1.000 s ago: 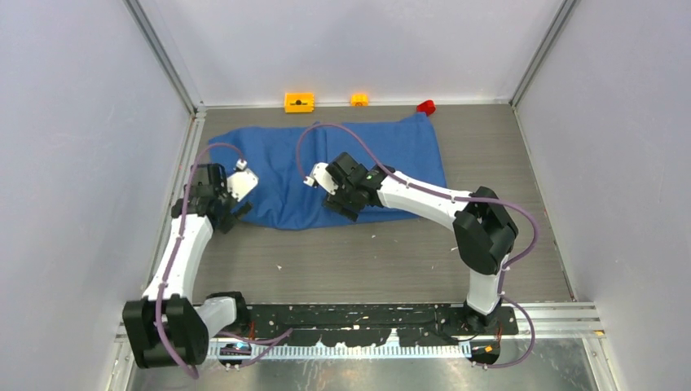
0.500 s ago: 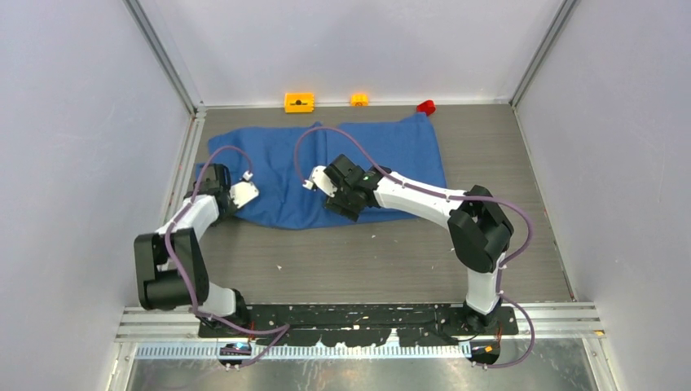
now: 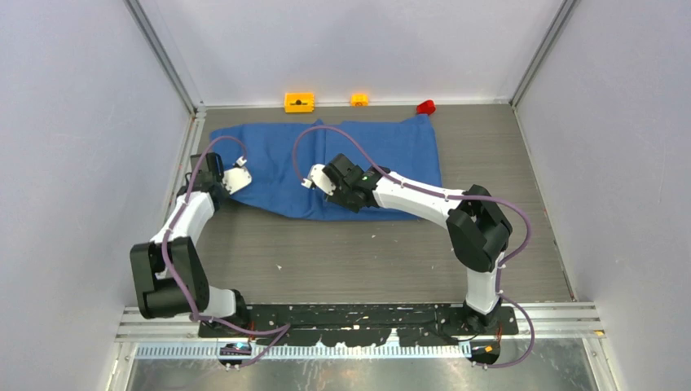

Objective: Open and lay out the surgical kit
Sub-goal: Open the surgical kit at the center of the board.

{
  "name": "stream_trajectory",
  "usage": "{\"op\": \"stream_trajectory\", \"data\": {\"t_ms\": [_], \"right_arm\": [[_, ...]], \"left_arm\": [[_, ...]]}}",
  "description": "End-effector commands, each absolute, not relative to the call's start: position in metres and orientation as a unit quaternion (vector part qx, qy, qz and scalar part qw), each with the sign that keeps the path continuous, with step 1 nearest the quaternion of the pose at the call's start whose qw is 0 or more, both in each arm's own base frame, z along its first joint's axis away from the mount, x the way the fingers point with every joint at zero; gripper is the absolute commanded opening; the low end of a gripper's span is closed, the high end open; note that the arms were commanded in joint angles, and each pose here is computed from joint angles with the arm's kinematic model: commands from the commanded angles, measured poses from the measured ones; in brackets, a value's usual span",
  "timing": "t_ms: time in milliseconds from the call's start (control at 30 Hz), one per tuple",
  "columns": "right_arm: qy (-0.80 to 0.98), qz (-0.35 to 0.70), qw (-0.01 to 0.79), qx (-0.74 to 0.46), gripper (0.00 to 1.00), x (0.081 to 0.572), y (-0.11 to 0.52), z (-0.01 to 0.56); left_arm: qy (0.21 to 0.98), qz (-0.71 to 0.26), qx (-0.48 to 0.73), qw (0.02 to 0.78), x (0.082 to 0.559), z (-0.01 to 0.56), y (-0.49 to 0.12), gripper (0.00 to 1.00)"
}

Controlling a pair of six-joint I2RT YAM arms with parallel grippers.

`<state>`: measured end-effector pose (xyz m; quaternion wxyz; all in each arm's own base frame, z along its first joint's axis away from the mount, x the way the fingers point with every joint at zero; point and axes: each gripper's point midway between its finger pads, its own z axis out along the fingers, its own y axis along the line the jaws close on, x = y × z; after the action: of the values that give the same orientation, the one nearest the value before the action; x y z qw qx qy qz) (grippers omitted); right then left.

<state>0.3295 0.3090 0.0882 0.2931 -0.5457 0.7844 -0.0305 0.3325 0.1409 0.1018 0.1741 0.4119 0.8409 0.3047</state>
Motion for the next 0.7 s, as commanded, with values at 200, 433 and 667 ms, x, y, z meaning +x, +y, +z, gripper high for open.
{"op": "stream_trajectory", "data": {"t_ms": [200, 433, 667], "right_arm": [[0.787, -0.035, 0.295, -0.541, 0.15, 0.333, 0.312, 0.096], [0.788, -0.023, 0.310, -0.531, 0.00, 0.332, 0.313, 0.111], [0.810, 0.035, 0.349, -0.470, 0.00, 0.338, 0.304, 0.159]], "left_arm": [[0.798, 0.342, 0.474, 0.145, 0.283, 0.156, 0.145, 0.48], [0.791, 0.381, 0.456, 0.143, 0.291, 0.175, 0.156, 0.76], [0.821, 0.341, 0.387, 0.246, 0.323, 0.202, 0.135, 0.91]]}}
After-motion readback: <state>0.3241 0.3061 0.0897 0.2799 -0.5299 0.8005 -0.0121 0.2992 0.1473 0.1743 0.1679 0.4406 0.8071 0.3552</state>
